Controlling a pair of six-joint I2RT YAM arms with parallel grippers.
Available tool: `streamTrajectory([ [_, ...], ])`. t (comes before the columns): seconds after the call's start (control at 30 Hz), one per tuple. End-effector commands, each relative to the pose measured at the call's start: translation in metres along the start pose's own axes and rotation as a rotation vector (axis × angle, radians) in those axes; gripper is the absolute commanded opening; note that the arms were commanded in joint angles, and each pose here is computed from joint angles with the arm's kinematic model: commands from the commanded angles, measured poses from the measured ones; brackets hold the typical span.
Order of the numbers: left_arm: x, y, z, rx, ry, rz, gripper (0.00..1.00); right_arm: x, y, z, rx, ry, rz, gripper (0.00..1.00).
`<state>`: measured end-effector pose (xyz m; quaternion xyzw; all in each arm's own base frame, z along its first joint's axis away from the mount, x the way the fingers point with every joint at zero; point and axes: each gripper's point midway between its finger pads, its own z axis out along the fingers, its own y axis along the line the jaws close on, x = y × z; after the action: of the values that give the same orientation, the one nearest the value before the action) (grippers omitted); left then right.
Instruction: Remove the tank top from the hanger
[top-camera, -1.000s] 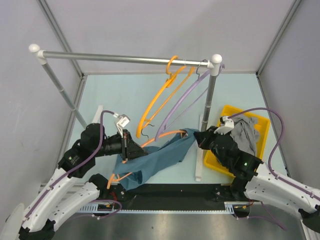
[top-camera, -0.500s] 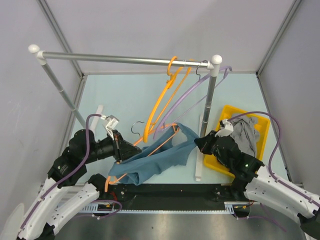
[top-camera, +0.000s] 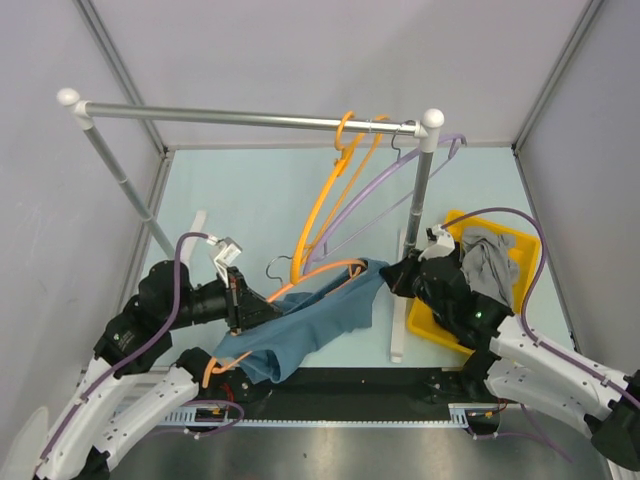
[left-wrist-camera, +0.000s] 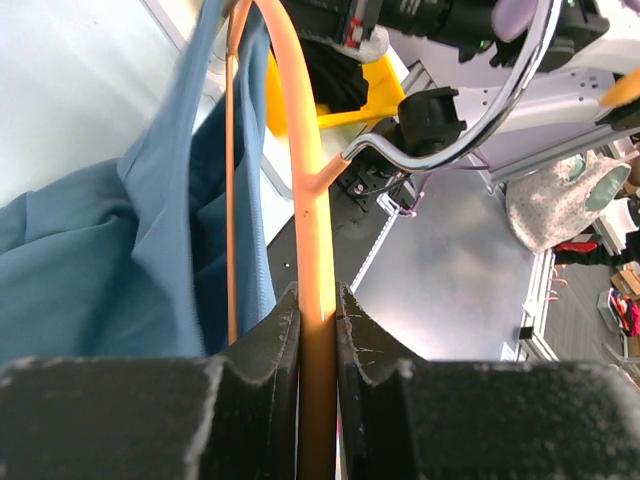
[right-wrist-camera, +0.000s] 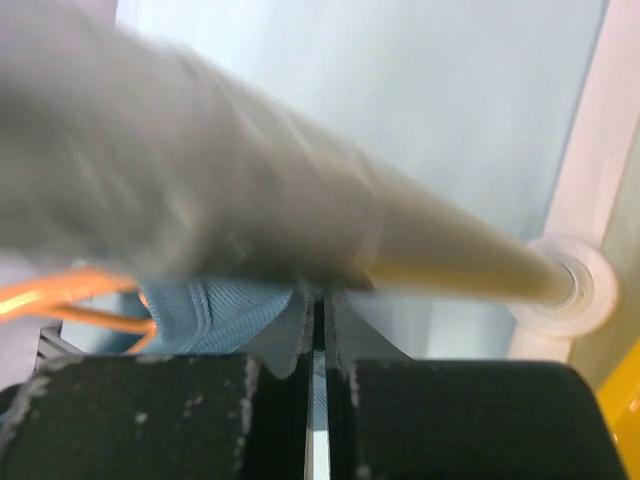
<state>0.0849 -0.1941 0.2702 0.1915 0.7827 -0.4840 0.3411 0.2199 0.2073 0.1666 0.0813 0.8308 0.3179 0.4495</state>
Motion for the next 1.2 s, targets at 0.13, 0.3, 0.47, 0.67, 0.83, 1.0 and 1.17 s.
streamTrajectory([
  [0.13, -0.020, -0.017, -0.021, 0.014, -0.106, 0.090, 0.00, -0.012, 0.006, 0.017, 0.003, -0.015, 0.000, 0.00],
  [0.3, -0.030, -0.005, -0.030, -0.093, -0.165, 0.085, 0.00, 0.006, -0.006, 0.012, 0.005, 0.024, 0.010, 0.00],
  [0.47, -0.053, 0.018, -0.043, -0.262, -0.294, 0.037, 0.00, 0.019, -0.013, 0.005, -0.019, 0.048, 0.026, 0.00],
  [0.67, -0.086, 0.027, -0.046, -0.317, -0.473, -0.055, 0.00, 0.034, 0.023, 0.009, -0.196, 0.106, -0.019, 0.06],
  [0.83, -0.105, 0.039, -0.035, -0.367, -0.518, -0.105, 0.00, 0.043, 0.055, 0.007, -0.251, 0.163, -0.155, 0.43],
  [1.0, -0.120, 0.048, -0.037, -0.406, -0.602, -0.135, 0.00, 0.037, 0.089, -0.022, -0.312, 0.091, -0.279, 0.71],
  [1.17, -0.124, 0.049, -0.038, -0.398, -0.641, -0.150, 0.00, 0.060, 0.110, -0.055, -0.453, 0.096, -0.335, 0.87],
])
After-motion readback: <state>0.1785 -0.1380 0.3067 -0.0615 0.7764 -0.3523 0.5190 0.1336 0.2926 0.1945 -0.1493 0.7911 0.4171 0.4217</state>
